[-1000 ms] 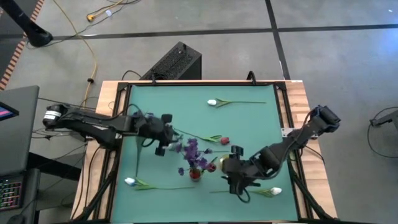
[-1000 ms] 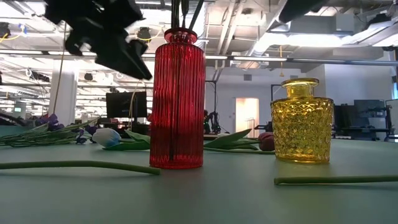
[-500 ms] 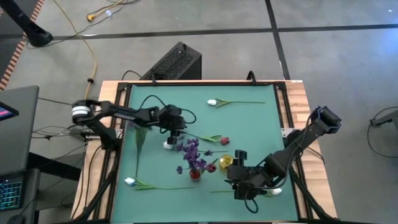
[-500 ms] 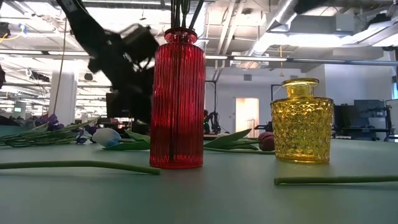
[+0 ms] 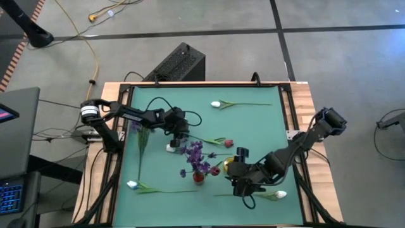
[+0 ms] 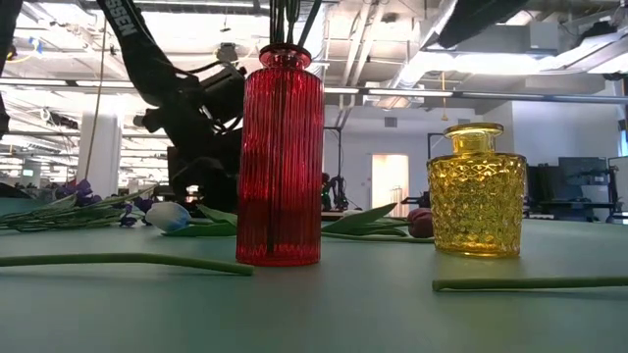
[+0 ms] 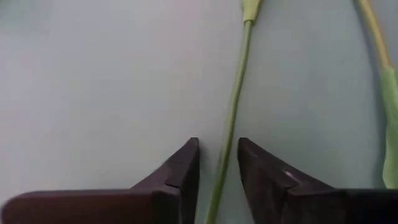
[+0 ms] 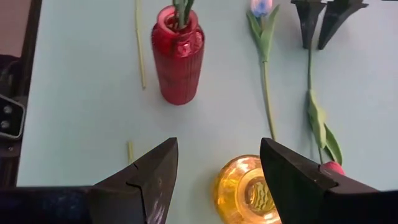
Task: Sort flowers into vase by color
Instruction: Put the red flower into the red flower vase
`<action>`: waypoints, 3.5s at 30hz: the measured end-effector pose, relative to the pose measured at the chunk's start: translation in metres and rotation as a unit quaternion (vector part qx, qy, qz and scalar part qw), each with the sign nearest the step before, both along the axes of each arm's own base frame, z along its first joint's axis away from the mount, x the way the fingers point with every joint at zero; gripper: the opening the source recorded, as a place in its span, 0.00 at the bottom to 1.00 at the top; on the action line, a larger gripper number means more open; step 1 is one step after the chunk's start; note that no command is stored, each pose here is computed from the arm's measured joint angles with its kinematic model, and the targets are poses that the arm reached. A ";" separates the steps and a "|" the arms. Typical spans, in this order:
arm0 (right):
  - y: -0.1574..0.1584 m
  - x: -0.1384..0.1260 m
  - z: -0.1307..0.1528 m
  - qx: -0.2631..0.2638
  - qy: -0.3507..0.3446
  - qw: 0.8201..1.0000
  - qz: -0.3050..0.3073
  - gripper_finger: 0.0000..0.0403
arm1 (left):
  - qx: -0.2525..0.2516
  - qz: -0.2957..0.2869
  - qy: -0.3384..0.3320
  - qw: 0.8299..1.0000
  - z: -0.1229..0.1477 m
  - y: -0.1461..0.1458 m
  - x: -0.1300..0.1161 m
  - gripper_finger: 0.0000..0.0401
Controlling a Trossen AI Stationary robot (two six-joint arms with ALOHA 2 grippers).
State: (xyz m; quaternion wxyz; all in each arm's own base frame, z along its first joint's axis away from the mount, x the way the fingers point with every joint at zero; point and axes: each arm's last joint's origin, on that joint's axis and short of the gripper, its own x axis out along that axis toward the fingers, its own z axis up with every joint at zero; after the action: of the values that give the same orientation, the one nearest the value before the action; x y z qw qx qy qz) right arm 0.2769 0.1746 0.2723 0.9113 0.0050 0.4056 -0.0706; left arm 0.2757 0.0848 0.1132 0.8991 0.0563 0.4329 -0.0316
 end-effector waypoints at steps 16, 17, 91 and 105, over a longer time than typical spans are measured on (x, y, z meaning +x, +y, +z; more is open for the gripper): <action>0.003 -0.004 0.003 -0.001 -0.009 1.000 0.001 0.63 | -0.015 0.006 -0.059 0.998 0.035 -0.003 -0.007 0.00; 0.004 -0.006 0.004 -0.007 -0.013 1.000 -0.001 0.63 | -0.011 0.005 -0.077 0.997 0.043 -0.004 -0.007 0.00; -0.154 -0.076 -0.089 0.129 -0.278 0.949 -0.075 0.63 | -0.025 0.085 -0.142 0.986 -0.001 -0.032 0.073 0.41; -0.152 -0.077 -0.090 0.128 -0.274 0.951 -0.070 0.63 | -0.009 0.098 -0.090 0.991 -0.021 -0.033 0.071 0.22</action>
State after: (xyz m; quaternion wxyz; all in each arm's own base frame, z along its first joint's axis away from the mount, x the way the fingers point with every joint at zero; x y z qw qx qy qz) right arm 0.2003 0.0222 0.1825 0.9718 0.1691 0.1445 -0.0780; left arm 0.3471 0.0514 0.0922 0.9337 0.0084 0.3531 0.0580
